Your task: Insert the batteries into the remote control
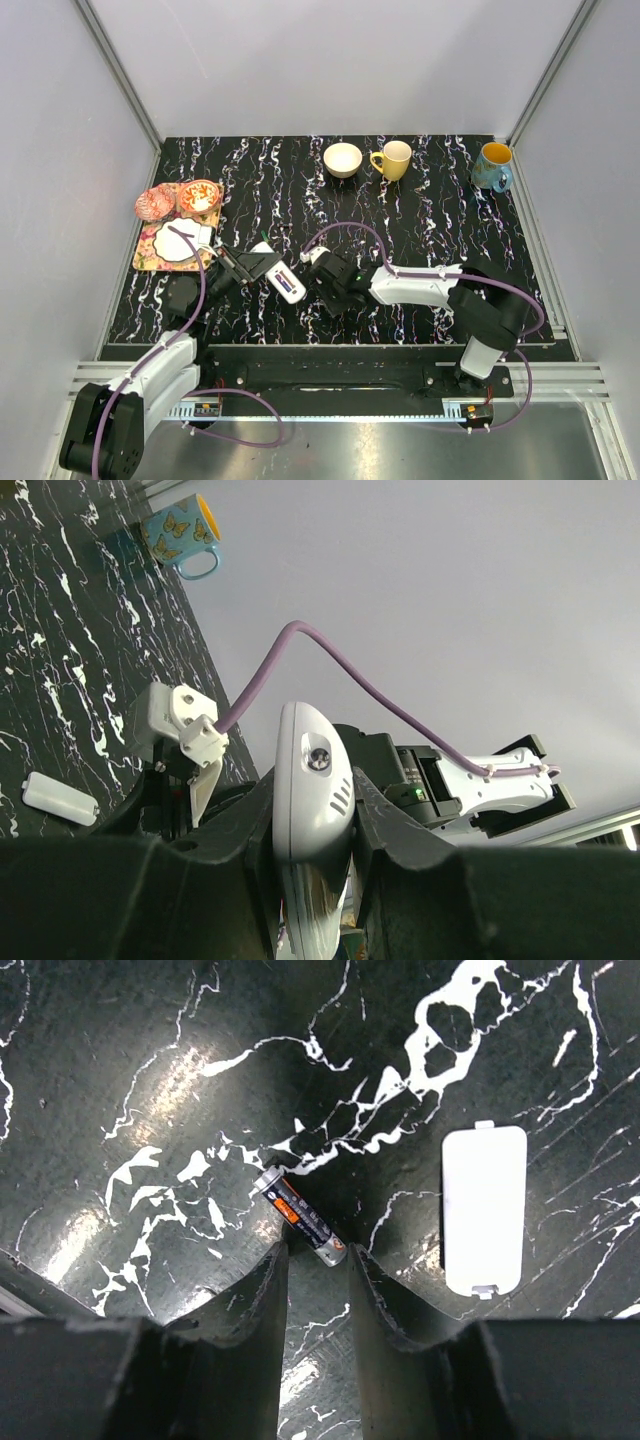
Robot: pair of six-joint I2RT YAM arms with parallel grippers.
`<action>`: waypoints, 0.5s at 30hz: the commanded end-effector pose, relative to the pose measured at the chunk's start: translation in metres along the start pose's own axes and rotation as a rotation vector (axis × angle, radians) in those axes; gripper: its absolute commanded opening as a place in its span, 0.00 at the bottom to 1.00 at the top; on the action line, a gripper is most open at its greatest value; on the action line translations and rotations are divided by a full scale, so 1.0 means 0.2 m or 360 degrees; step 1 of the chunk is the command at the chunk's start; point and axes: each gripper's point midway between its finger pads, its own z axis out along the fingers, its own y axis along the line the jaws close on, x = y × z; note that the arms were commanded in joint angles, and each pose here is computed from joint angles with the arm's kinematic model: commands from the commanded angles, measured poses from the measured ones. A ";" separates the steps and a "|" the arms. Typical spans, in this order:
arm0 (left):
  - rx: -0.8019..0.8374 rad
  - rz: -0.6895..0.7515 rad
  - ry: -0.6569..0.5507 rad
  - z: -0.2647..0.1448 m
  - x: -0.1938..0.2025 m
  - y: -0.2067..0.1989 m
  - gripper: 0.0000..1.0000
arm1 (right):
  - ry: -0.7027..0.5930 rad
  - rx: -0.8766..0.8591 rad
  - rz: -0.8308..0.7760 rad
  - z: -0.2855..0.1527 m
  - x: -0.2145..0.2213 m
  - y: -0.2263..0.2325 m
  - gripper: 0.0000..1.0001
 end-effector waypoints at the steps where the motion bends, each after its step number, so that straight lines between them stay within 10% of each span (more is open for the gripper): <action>1: 0.0107 0.0066 -0.0007 -0.01 -0.01 -0.08 0.00 | 0.0077 0.0026 -0.0022 0.06 0.05 0.03 0.34; 9: 0.0103 0.0063 -0.0009 -0.01 -0.01 -0.08 0.00 | 0.0088 0.0081 -0.0016 0.07 0.03 0.01 0.04; 15: 0.0111 0.0071 -0.0010 -0.01 -0.01 -0.09 0.00 | 0.0051 0.0082 -0.0006 0.04 0.01 0.01 0.11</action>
